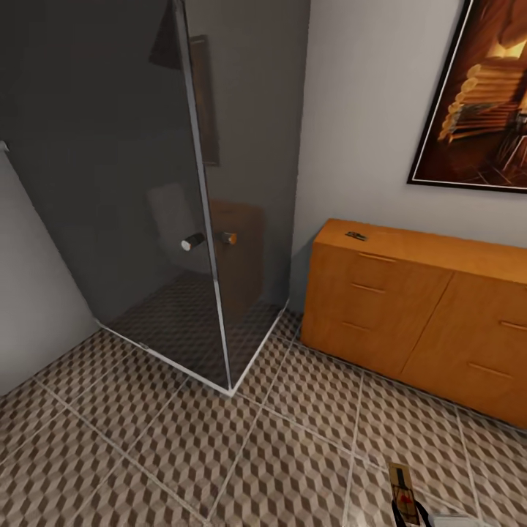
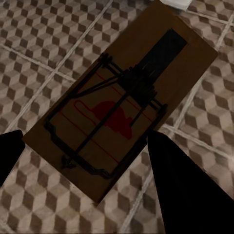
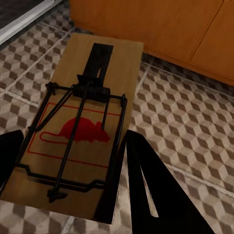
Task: Take the four mousetraps from the cabinet in the bathroom and place them on the bathroom floor. Make sure all four end up on the same floor surface, and ensure that at least two of them are either under or directly next to the same bathroom sink.
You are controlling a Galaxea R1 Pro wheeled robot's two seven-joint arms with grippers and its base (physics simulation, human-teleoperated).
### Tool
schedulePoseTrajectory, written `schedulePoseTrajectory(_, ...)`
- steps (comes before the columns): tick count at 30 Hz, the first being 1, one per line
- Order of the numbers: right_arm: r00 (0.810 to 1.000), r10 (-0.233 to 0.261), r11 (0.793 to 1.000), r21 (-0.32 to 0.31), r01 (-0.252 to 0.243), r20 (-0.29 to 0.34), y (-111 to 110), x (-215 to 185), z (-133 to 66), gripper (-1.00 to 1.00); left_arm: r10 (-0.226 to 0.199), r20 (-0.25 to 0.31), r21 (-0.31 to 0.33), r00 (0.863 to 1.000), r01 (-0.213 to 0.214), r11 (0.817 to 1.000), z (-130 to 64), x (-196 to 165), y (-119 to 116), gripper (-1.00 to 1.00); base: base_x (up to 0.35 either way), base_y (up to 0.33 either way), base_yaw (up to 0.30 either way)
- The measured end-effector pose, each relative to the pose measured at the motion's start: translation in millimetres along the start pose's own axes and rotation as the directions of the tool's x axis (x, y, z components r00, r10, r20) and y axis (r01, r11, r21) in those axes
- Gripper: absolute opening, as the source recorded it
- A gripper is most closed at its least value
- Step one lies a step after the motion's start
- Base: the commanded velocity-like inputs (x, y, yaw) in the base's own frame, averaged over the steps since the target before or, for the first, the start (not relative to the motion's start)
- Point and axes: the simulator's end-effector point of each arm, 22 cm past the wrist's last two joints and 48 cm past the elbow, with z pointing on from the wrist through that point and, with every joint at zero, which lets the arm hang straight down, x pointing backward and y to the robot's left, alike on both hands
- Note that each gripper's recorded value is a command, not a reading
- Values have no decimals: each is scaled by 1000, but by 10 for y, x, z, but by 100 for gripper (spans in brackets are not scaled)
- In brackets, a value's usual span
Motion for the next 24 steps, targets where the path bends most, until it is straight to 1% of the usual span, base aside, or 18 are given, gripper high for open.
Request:
schedulePoseTrajectory(8, 1000, 0, 1000, 0, 0, -5, 2, 20, -2, -100, 0, -4, 0, 1000, 0, 1000, -4, 18, 1, -100, -28, 0, 270)
schedulePoseTrajectory(15, 1000, -1, 1000, -1, 1, -10, 3, 38, -3, -100, 1, -9, 0, 1000, -1, 1000, -7, 33, 1, -100, -93, 40, 269)
schedulePoseTrajectory(24, 1000, -1, 1000, -1, 1, -15, 4, 59, -6, -100, 2, -14, 1, 1000, -2, 1000, -12, 53, -1, -100, -12, 5, 269)
